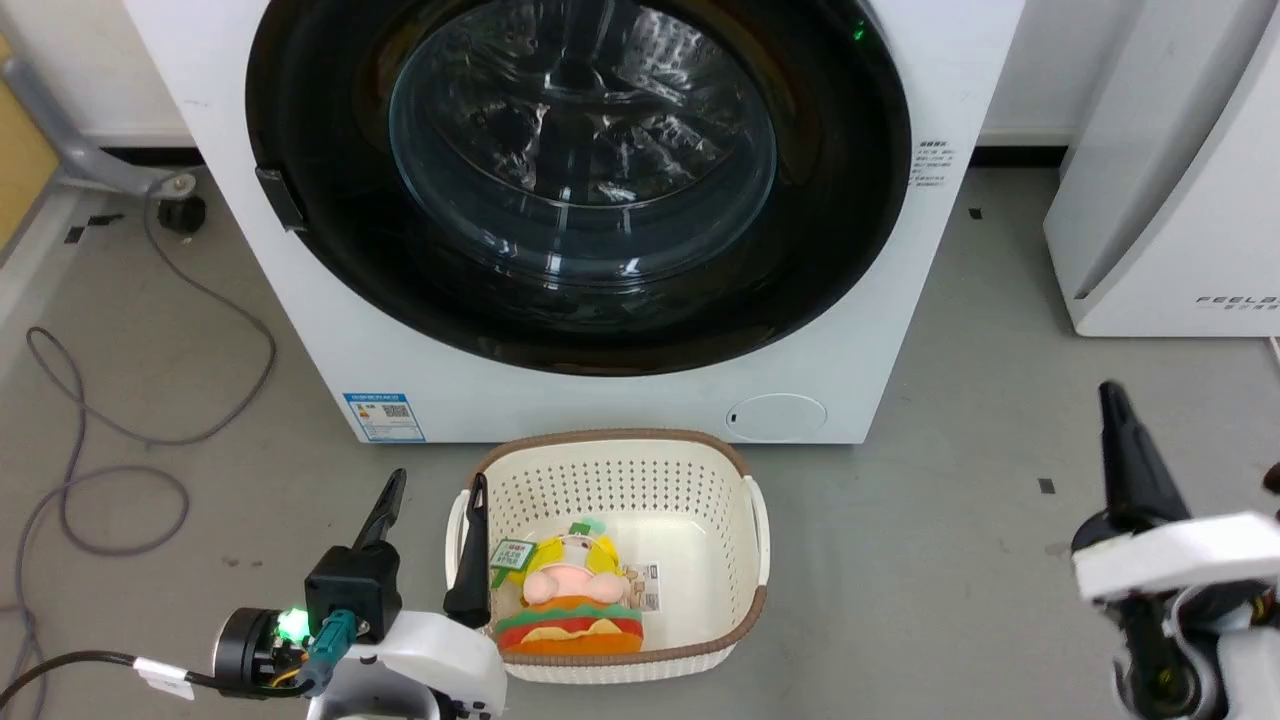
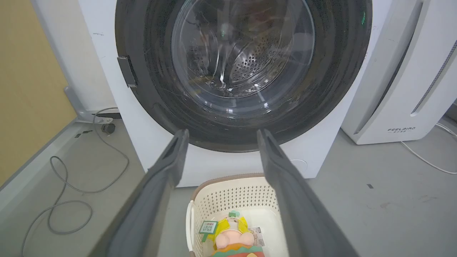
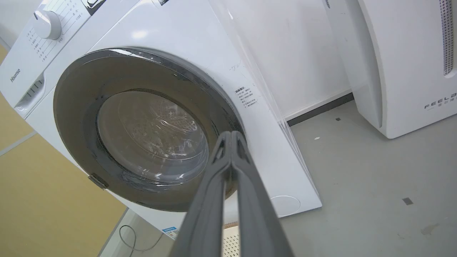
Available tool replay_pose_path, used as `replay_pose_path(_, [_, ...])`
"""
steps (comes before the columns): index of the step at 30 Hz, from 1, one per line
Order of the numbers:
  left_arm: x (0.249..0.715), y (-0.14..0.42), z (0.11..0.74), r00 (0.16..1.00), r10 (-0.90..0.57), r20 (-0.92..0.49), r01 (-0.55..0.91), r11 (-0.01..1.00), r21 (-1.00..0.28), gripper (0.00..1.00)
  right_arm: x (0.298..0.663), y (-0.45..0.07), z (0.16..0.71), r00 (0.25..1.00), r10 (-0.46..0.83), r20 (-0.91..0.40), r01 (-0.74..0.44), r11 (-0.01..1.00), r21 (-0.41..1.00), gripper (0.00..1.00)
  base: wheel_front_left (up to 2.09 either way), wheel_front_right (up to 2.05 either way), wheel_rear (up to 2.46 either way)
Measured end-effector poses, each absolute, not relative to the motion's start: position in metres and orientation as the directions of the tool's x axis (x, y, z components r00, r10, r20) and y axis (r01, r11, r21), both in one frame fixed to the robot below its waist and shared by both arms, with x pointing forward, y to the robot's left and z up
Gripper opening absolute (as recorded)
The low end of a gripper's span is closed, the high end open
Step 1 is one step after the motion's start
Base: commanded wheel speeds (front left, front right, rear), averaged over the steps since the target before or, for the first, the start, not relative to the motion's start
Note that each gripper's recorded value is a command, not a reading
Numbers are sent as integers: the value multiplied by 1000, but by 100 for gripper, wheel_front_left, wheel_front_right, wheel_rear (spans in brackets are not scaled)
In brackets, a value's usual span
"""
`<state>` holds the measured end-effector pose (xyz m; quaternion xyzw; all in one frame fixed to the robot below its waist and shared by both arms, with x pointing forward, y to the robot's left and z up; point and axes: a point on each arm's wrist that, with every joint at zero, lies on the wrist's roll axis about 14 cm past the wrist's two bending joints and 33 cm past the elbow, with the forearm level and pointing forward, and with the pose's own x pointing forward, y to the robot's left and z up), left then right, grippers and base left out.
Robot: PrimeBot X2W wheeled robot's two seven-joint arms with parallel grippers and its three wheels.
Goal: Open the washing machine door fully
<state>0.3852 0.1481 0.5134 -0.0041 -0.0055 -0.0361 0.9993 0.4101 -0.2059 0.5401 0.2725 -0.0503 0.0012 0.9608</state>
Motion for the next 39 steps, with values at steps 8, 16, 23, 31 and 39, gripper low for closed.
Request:
replay_pose_path(8, [398, 144, 511, 997, -77, 17, 77, 997, -14, 100, 459, -227, 547, 996, -35, 78, -15, 822, 569, 0, 0, 0, 0])
replay_pose_path(16, [416, 139, 509, 996, -86, 29, 87, 996, -19, 100, 518, -224, 571, 996, 9, 92, -61, 814, 577, 0, 0, 0, 0])
replay_pose_path(23, [432, 134, 504, 995, -97, 33, 98, 995, -22, 100, 570, -215, 592, 994, 53, 95, -98, 810, 579, 0, 0, 0, 0])
replay_pose_path(31, [442, 132, 493, 995, -99, 19, 100, 994, -38, 100, 616, -189, 605, 988, 143, 51, -147, 815, 560, 0, 0, 0, 0])
replay_pose_path(39, [449, 130, 485, 995, -99, 14, 99, 994, -51, 100, 646, -154, 606, 967, 254, -31, -197, 816, 544, 0, 0, 0, 0])
